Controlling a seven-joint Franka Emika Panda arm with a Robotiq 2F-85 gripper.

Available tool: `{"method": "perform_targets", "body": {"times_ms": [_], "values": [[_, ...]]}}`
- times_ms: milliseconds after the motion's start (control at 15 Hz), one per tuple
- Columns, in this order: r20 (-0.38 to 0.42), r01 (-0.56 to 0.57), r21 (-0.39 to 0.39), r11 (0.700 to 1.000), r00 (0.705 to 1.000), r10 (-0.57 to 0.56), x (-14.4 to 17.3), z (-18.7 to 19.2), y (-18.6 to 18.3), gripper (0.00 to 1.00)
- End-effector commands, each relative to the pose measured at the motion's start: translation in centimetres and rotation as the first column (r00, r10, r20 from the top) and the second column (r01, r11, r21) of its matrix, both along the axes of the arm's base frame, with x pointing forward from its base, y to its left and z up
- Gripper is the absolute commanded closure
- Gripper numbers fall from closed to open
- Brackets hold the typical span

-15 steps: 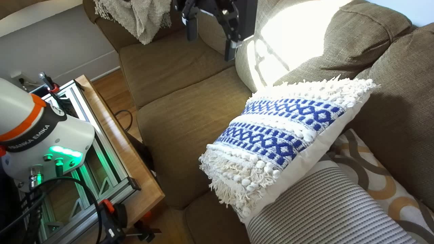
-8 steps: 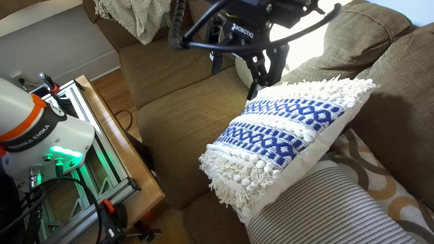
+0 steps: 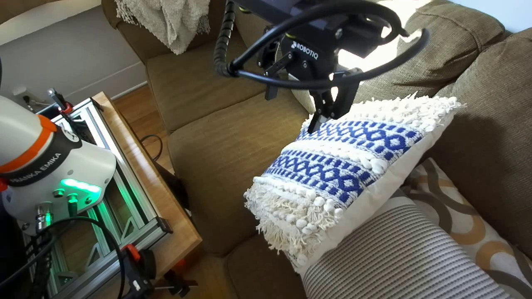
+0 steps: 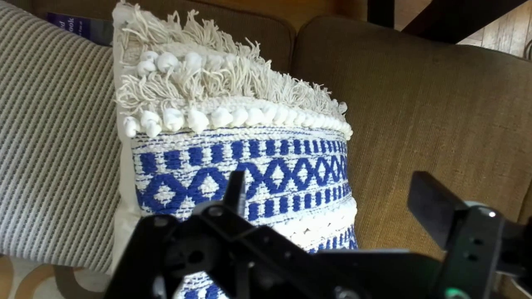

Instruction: Move the blue and white pillow to the middle of the sofa back and move gray pillow in front of the blue and white pillow

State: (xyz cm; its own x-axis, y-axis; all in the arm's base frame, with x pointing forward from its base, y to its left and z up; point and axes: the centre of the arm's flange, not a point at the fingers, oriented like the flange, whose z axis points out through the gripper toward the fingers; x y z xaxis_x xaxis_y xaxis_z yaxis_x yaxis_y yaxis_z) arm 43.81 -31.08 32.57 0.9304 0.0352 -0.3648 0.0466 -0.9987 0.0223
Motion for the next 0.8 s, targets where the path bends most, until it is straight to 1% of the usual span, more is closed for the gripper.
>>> {"method": "perform_targets", "body": {"times_ms": [0, 133, 267, 400, 467, 600, 733], "values": [[0.066, -0.005, 0.006, 1.000, 0.998, 0.005, 0.3, -2.3, -3.5, 0.00], [0.094, -0.011, -0.039, 0.999, 0.995, 0.015, 0.2, -3.3, -5.1, 0.00], [0.139, -0.020, -0.063, 0.998, 0.990, 0.028, 0.1, -4.2, -6.6, 0.00], [0.201, -0.032, -0.068, 0.997, 0.978, 0.046, 0.6, -5.1, -7.9, 0.00], [0.221, -0.038, -0.067, 0.997, 0.974, 0.052, 0.8, -5.7, -8.2, 0.00], [0.243, -0.043, -0.074, 0.996, 0.968, 0.059, 1.3, -6.8, -9.5, 0.00], [0.240, -0.048, -0.062, 0.997, 0.969, 0.061, 1.5, -7.7, -10.6, 0.00]]}}
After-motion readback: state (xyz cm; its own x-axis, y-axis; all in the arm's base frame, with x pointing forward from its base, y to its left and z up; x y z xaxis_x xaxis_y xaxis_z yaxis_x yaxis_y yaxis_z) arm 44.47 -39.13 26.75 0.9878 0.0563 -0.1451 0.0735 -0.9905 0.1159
